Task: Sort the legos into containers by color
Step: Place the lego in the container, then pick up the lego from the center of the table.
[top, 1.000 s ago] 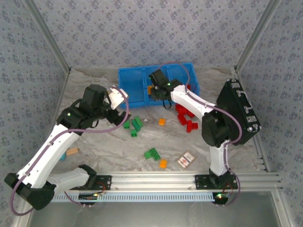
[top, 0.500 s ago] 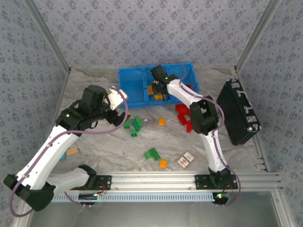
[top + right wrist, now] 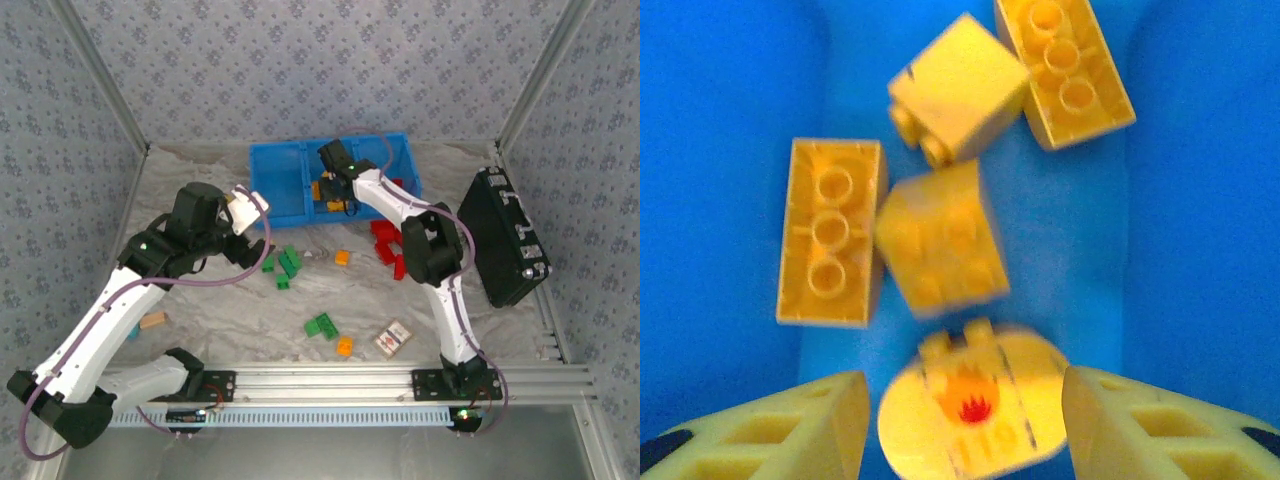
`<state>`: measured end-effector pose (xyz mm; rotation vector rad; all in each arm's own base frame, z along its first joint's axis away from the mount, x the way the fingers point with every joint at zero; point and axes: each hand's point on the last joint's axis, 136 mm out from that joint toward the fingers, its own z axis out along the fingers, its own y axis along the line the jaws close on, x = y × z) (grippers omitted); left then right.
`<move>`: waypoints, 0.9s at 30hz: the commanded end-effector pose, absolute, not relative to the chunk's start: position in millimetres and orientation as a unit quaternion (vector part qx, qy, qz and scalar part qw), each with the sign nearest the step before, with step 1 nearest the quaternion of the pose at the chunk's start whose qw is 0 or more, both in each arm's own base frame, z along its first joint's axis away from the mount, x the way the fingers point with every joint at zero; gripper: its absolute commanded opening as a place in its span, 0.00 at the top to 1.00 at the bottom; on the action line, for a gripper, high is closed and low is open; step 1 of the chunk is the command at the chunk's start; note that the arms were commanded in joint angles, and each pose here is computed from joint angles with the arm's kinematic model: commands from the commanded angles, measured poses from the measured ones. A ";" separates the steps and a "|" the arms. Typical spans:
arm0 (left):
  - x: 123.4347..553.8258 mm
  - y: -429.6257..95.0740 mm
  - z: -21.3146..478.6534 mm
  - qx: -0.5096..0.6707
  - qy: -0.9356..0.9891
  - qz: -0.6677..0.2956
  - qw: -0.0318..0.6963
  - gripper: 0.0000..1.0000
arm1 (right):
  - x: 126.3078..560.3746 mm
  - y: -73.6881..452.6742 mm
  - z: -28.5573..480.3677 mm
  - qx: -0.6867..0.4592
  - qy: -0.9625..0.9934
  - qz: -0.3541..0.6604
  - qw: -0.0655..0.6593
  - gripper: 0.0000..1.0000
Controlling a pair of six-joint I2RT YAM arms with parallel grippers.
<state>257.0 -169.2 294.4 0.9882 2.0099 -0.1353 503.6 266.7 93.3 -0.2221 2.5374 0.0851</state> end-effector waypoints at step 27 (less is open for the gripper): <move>231.3 -178.5 318.3 0.398 0.781 -0.112 0.469 0.00 | 356.6 266.6 57.5 -0.020 0.975 0.020 0.219 0.30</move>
